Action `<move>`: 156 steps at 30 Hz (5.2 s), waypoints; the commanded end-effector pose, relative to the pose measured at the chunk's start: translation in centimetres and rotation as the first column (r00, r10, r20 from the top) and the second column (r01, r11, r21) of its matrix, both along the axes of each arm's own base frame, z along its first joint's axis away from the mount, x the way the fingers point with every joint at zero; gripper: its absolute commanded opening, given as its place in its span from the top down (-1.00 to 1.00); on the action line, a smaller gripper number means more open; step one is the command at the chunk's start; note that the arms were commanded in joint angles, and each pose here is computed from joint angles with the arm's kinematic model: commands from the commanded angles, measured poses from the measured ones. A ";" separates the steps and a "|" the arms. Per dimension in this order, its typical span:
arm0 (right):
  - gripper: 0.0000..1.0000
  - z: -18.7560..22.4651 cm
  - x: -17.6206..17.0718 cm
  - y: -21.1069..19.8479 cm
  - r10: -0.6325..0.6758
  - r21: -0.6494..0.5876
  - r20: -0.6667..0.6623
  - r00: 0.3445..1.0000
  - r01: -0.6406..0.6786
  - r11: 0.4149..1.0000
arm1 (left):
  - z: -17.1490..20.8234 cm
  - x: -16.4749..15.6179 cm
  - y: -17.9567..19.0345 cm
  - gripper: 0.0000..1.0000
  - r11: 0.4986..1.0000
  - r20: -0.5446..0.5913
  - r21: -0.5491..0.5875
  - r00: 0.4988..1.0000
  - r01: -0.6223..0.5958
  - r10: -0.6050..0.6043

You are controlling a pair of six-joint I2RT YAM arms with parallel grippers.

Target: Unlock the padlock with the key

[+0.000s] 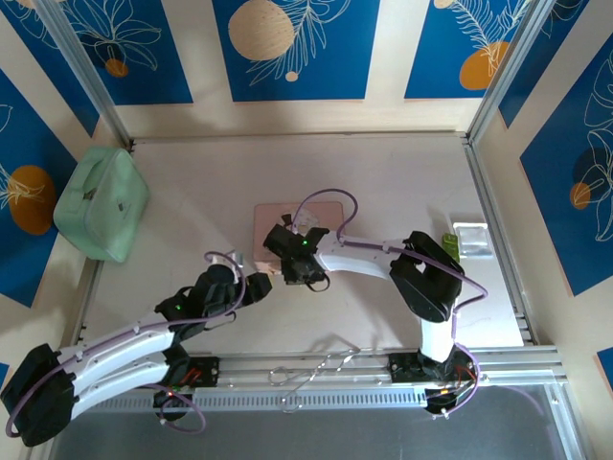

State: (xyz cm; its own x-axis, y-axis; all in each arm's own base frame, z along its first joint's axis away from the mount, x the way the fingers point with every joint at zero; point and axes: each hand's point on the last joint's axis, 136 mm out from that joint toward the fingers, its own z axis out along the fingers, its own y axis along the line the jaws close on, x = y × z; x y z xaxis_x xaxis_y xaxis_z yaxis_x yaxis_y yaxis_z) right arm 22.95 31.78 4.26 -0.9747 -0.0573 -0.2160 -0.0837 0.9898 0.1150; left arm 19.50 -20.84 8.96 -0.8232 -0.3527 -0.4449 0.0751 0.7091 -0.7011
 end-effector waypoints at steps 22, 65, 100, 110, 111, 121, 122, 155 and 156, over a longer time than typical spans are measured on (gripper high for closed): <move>0.73 0.2 -1.7 -0.1 0.022 0.072 -0.272 0.962 -0.003 0.997 | -1.7 0.3 -7.2 0.28 0.986 0.183 -0.017 0.970 0.165 -0.159; 0.73 -1.0 -1.3 0.5 0.005 0.141 -0.331 0.943 0.044 0.989 | -6.2 3.2 -8.1 0.55 0.994 0.114 -0.019 0.988 0.111 -0.108; -0.23 5.2 0.0 -1.3 -0.140 0.567 0.168 0.976 0.020 0.823 | -2.1 2.7 -9.5 1.00 0.966 0.105 -0.222 0.988 0.130 -0.109; -0.21 5.0 0.6 -1.7 -0.165 0.692 0.159 0.973 0.009 0.722 | -1.7 2.6 -9.6 1.00 0.960 0.082 -0.251 0.991 0.121 -0.104; -0.21 4.9 0.7 -1.8 -0.165 0.695 0.157 0.974 0.010 0.719 | -1.7 2.6 -9.6 1.00 0.960 0.081 -0.254 0.991 0.121 -0.104; -0.28 3.9 1.6 -1.9 -0.178 0.559 0.114 0.977 0.085 0.825 | -2.0 2.7 -9.8 1.00 0.958 0.075 -0.258 0.991 0.123 -0.107; -0.26 4.0 1.6 -1.9 -0.176 0.537 0.115 0.978 0.088 0.839 | -1.9 2.7 -9.8 1.00 0.959 0.076 -0.256 0.992 0.122 -0.106; -0.11 3.1 0.1 -0.2 -0.139 0.196 -0.013 0.990 0.139 0.971 | -2.4 2.5 -9.2 1.00 0.987 0.118 -0.059 0.983 0.148 -0.141; -0.11 3.1 0.1 -0.1 -0.140 0.198 -0.014 0.990 0.140 0.970 | -2.5 2.5 -9.1 1.00 0.987 0.119 -0.057 0.983 0.147 -0.140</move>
